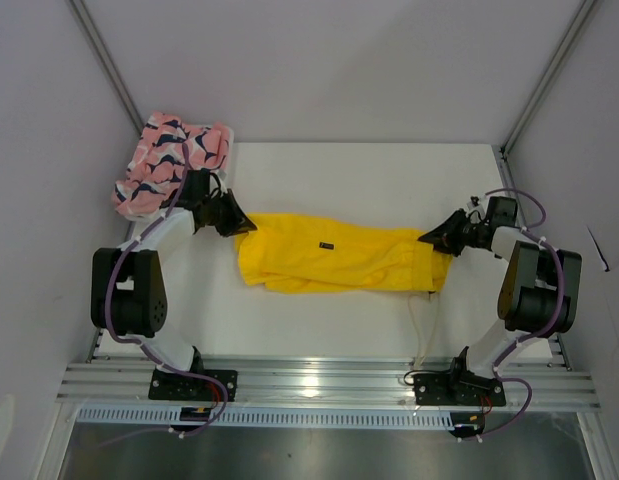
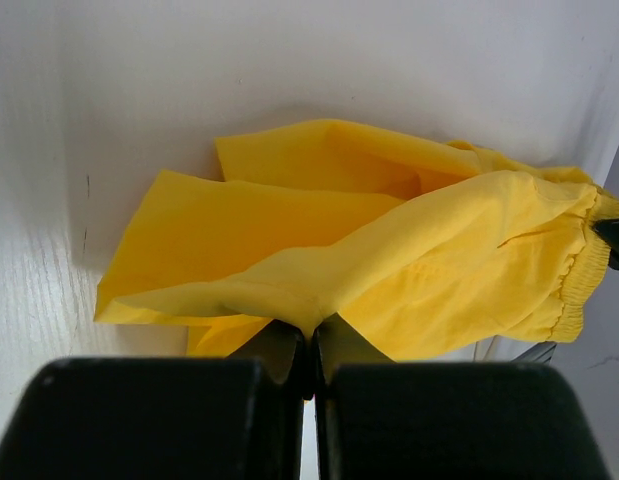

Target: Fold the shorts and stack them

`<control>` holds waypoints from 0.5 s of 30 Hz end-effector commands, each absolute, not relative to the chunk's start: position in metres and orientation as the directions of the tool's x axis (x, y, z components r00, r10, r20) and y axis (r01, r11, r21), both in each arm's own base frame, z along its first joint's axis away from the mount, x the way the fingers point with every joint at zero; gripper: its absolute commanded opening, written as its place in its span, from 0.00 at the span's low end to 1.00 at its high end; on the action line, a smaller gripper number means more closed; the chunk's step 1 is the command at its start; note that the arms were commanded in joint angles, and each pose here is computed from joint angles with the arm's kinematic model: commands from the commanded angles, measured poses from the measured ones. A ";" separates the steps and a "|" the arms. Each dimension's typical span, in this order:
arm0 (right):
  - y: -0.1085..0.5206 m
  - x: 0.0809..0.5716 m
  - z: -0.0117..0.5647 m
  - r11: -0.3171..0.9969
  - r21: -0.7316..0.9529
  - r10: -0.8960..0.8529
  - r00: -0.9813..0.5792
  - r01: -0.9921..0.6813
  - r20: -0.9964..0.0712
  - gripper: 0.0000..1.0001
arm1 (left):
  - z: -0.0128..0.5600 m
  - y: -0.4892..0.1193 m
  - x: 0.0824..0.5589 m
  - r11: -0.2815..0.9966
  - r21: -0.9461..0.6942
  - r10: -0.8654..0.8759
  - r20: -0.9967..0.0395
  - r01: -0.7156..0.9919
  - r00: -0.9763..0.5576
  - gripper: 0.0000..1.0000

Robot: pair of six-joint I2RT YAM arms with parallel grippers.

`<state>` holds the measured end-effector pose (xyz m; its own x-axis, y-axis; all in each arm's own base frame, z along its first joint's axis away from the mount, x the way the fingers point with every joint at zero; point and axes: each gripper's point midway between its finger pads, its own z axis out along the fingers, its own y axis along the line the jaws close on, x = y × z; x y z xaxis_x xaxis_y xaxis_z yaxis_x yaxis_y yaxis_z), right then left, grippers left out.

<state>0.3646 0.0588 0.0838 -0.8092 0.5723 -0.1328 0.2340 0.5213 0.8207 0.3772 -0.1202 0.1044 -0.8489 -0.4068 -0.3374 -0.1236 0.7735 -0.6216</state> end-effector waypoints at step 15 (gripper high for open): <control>0.042 0.382 0.095 0.536 0.819 0.602 -0.773 0.205 -0.200 0.00 | 0.116 -0.122 0.398 0.758 -0.650 -0.400 -0.391 -0.059 -0.829 0.65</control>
